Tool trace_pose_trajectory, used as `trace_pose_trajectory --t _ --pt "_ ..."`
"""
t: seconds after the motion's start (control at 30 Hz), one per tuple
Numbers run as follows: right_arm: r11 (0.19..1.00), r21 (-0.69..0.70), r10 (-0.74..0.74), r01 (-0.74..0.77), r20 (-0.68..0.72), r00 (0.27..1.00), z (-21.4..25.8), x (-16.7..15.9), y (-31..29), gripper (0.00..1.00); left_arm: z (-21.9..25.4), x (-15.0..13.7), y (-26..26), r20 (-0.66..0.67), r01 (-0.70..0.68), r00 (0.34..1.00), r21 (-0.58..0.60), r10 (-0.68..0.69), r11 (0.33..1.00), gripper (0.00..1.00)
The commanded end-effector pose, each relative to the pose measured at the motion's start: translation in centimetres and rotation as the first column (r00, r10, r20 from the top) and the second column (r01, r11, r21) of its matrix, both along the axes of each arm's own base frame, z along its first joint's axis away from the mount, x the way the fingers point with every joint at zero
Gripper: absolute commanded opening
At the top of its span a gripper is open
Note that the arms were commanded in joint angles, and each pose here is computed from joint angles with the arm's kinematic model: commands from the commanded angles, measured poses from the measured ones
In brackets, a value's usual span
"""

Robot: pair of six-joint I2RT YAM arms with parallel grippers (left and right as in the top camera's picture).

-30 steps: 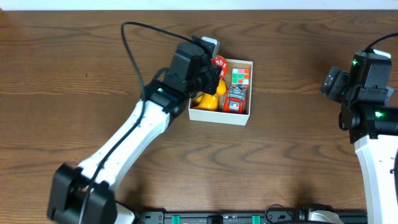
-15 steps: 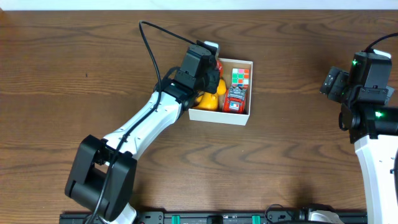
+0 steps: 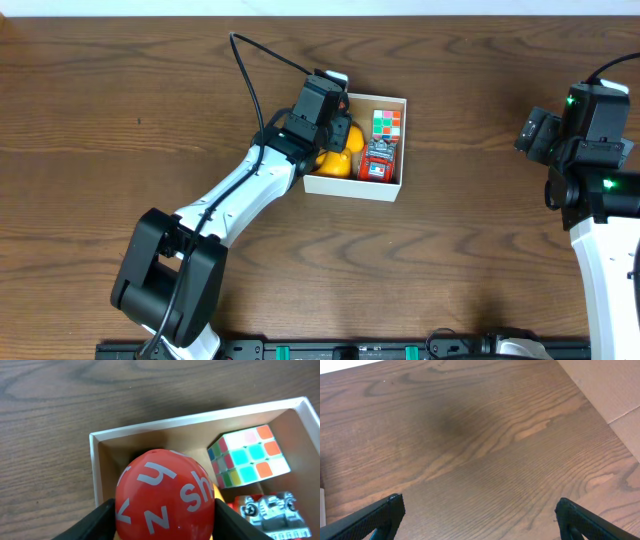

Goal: Pack container
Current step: 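Carry the red ball into the white box and lower it inside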

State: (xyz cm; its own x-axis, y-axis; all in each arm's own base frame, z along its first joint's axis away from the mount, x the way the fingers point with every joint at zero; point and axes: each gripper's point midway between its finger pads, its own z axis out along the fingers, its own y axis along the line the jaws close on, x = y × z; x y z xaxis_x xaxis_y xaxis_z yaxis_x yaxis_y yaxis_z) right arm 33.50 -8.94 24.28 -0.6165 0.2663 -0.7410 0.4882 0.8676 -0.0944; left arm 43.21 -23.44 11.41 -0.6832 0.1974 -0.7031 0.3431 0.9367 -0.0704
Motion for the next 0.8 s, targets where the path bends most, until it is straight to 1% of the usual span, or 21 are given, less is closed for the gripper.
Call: trace_pose_trajectory --t 0.0,0.13,0.23,0.33,0.5,0.67,0.7,0.73,0.77 --pt "1.0 0.005 -0.02 0.02 0.008 1.0 0.1 -0.1 -0.3 0.99 0.0 0.4 0.3 0.011 -0.015 1.0 0.018 0.014 1.0 0.62" --pt "1.0 0.005 -0.02 0.02 0.008 1.0 0.1 -0.1 -0.3 0.99 0.0 0.4 0.3 0.011 -0.015 1.0 0.018 0.014 1.0 0.69" --pt "1.0 0.005 -0.02 0.02 0.008 1.0 0.1 -0.1 -0.3 0.99 0.0 0.4 0.3 0.011 -0.014 1.0 0.018 0.014 1.0 0.72" --pt "1.0 0.005 -0.02 0.02 0.008 1.0 0.1 -0.1 -0.3 0.99 0.0 0.4 0.3 0.011 -0.014 1.0 0.019 0.014 1.0 0.78" --pt "1.0 0.005 -0.02 0.02 0.008 1.0 0.1 -0.1 -0.3 0.99 0.4 0.4 0.3 0.02 -0.014 1.0 0.013 0.014 1.0 0.8" --pt "1.0 0.005 -0.02 0.02 0.008 1.0 0.1 -0.1 -0.3 0.99 2.6 0.8 0.1 0.076 -0.005 0.997 -0.007 0.005 1.0 0.8" --pt "1.0 0.005 -0.02 0.02 0.008 1.0 0.1 -0.1 -0.3 0.99 2.9 0.8 0.1 0.086 -0.005 0.996 -0.013 0.006 1.0 0.78" --pt "1.0 0.005 -0.02 0.02 0.008 1.0 0.1 -0.1 -0.3 0.99 3.4 0.9 0.0 0.099 -0.004 0.995 -0.021 0.006 1.0 0.62" --pt "1.0 0.005 -0.02 0.02 0.008 1.0 0.1 -0.1 -0.3 0.99 3.8 1.0 0.0 0.112 -0.004 0.994 -0.028 0.007 1.0 0.4"
